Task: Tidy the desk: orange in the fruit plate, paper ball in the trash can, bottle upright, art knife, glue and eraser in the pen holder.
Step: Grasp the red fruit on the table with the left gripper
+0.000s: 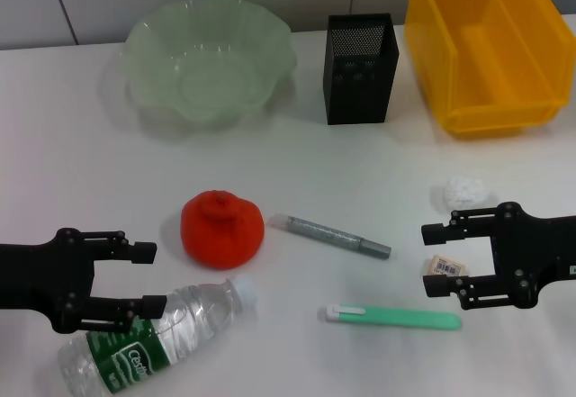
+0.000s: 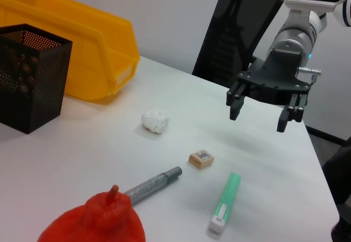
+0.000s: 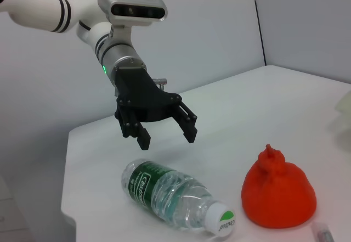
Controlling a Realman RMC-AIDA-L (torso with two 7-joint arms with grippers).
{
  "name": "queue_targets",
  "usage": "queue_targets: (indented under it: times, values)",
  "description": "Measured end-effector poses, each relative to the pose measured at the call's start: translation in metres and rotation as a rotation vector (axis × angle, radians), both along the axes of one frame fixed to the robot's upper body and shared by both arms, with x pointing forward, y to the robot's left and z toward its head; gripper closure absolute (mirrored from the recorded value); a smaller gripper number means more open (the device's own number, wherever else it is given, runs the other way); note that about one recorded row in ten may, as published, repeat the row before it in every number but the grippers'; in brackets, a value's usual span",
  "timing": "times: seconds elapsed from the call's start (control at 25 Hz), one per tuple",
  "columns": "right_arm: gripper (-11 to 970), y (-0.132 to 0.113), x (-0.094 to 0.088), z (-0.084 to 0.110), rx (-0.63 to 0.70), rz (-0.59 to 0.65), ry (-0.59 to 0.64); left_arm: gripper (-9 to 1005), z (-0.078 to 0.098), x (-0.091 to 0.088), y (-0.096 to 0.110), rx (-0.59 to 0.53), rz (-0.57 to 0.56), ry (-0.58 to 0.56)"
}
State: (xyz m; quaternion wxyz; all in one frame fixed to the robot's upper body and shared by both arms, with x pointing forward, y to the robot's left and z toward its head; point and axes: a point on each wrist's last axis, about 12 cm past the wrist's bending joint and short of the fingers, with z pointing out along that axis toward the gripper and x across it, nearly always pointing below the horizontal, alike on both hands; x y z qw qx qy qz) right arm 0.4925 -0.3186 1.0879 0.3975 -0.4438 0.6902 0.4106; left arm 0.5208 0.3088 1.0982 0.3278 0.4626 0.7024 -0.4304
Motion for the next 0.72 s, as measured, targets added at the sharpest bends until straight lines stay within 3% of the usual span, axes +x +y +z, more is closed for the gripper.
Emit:
queue_targets:
  times: [0.72]
  values:
    - [297,0.0005,0.0004,-0.0004,-0.002,-0.001,0.000,226,-0.0003,0.0003,-0.0017,0.006,-0.001,0.012]
